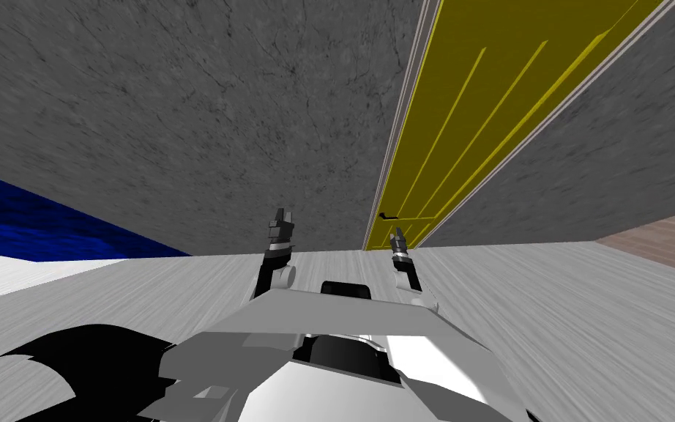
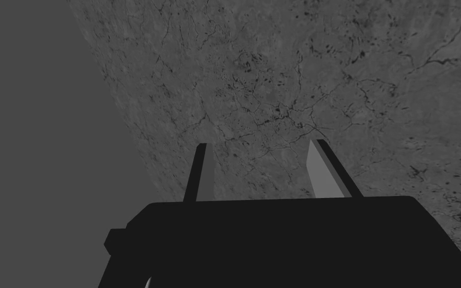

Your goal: Pull the door open

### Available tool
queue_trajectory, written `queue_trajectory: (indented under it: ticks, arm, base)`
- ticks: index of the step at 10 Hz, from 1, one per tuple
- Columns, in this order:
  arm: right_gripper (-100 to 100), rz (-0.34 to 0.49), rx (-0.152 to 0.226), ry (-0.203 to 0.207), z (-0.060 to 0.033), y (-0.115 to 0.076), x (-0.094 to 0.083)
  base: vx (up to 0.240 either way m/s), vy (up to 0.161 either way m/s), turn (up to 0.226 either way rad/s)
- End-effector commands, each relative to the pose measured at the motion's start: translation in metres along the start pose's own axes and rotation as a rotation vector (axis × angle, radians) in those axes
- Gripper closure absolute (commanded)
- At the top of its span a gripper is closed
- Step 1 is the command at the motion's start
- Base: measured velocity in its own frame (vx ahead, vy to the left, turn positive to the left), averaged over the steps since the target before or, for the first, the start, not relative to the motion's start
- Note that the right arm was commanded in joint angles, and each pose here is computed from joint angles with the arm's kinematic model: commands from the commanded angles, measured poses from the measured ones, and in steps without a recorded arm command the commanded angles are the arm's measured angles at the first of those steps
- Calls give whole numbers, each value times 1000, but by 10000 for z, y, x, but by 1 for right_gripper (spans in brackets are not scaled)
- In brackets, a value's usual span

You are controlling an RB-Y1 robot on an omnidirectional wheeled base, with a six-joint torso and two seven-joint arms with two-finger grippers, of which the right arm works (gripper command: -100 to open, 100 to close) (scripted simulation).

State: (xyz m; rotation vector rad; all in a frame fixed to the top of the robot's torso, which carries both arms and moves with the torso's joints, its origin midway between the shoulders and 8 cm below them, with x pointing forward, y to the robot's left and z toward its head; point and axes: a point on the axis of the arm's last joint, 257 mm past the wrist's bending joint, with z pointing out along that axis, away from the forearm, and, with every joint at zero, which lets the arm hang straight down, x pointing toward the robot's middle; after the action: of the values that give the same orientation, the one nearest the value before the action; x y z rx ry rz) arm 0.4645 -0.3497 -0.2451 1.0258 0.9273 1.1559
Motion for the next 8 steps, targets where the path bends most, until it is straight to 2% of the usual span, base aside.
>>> queue_trajectory:
  ticks: [1, 4, 8]
  arm:
    - [-100, 2, 11, -2, -2, -71, -5]
    - [-100, 13, 41, -9, 0, -277, -50]
    - [-100, 17, 83, -18, -54, -500, -97]
  base:
    - [25, -58, 57]
    - [19, -103, 165]
    - [17, -76, 85]
